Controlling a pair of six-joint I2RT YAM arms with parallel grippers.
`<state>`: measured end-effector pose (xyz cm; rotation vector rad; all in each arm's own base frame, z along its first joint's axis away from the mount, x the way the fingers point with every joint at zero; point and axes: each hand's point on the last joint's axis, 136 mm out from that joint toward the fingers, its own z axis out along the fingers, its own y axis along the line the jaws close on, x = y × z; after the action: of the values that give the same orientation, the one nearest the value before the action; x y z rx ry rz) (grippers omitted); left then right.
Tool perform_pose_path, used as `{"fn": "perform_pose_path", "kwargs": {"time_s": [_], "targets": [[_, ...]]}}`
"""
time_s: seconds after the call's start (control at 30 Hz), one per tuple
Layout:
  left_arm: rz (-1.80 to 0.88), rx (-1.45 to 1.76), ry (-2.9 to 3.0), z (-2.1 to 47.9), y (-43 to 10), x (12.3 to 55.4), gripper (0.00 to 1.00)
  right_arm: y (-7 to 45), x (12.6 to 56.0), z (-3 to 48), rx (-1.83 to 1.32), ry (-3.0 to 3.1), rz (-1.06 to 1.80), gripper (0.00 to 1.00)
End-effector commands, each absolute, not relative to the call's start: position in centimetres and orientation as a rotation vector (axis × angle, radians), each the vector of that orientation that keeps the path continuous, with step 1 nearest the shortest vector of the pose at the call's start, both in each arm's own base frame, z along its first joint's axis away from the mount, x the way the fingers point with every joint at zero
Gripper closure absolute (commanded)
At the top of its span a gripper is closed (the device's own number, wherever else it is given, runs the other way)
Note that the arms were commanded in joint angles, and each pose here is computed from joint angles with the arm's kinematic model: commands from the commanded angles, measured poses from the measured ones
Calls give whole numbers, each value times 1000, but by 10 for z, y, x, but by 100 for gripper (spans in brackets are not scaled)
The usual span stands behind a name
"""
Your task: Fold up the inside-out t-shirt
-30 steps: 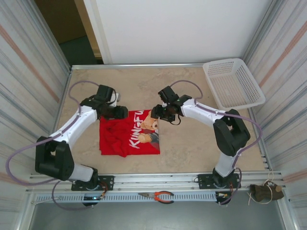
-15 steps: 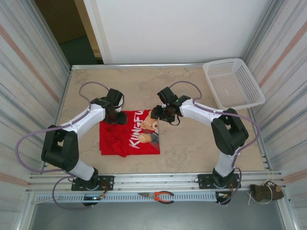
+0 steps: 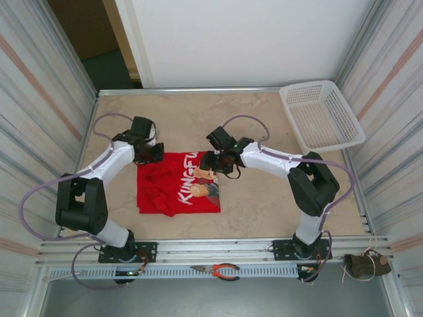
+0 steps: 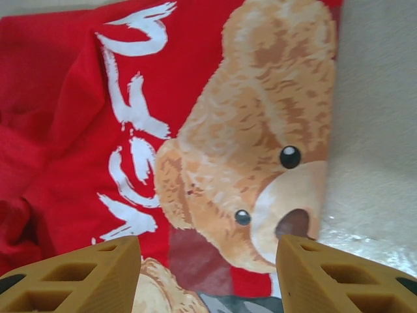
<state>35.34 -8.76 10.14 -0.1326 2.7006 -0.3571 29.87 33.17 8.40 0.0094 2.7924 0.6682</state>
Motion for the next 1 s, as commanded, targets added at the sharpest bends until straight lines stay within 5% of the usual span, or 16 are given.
{"fn": "perform_pose_path", "kwargs": {"time_s": [0.0, 0.7, 0.8, 0.97], "targets": [[-473, -190, 2620, 126, -89, 373, 100, 344, 300, 73, 34, 2797, 694, 44], [-513, -898, 2525, 63, 2, 410, 100, 340, 300, 37, 102, 2870, 594, 46], [-568, -932, 2497, 65, 11, 420, 80, 344, 304, 47, 82, 2858, 612, 46], [-611, -837, 2433, 111, 9, 427, 66, 341, 315, 77, 33, 2799, 620, 46]]}}
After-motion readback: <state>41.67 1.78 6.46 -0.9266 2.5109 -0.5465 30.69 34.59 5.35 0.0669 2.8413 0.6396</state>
